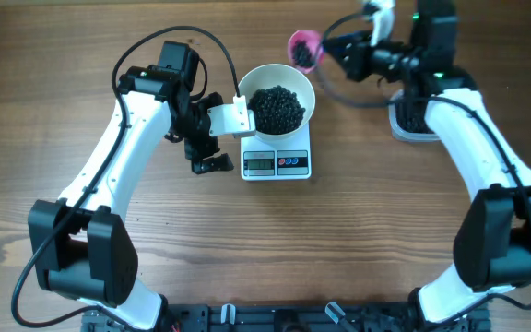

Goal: Scoop item into bowl and weigh 150g on scale
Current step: 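Lift the filled scoop with the right gripper over the white bowl, then tip the scoop with the right gripper to pour beans into the bowl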

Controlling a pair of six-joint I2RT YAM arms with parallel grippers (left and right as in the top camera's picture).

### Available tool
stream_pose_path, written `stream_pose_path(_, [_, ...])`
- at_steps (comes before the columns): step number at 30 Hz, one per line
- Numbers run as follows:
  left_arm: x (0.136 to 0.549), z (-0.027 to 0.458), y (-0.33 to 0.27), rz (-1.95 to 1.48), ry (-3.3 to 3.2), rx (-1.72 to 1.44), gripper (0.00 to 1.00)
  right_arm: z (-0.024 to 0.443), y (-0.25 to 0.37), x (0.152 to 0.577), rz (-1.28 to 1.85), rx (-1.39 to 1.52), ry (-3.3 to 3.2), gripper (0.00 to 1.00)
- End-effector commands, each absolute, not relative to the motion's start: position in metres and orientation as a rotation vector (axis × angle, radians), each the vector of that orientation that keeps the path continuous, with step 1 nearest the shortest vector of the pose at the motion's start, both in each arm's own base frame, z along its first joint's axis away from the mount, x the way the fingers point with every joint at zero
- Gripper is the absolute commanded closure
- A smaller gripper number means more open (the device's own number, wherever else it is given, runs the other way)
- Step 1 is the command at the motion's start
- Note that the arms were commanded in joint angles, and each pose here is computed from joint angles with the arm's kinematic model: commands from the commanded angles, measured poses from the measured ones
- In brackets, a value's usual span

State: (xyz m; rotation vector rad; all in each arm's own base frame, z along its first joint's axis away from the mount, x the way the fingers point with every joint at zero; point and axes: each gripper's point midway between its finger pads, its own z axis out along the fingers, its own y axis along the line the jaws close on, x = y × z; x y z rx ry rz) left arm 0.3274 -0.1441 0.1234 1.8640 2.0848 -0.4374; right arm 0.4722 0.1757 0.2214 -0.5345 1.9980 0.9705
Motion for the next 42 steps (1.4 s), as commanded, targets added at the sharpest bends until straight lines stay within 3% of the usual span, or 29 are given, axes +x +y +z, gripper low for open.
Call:
stream_pose_path(1, [0.324,0.122,-0.148,-0.470,2.057,1.880,0.00,0.218,0.191,0.459,0.799,-0.834,1.897,0.96])
stream_pose_path(9, [0.324,0.122,-0.148,-0.470,2.057,1.880,0.00,0.214,0.207,0.450,0.600,-1.173,1.681,0.96])
stream_pose_path(17, [0.324,0.122,-0.148,-0.470,2.057,1.880,0.00,0.244,0.212,0.465,0.522,-1.176,1.515,0.96])
stream_pose_path(42, [0.324,0.122,-0.148,-0.470,2.057,1.880,0.00,0.237,0.211,0.461,0.540,-1.183,1.547,0.96])
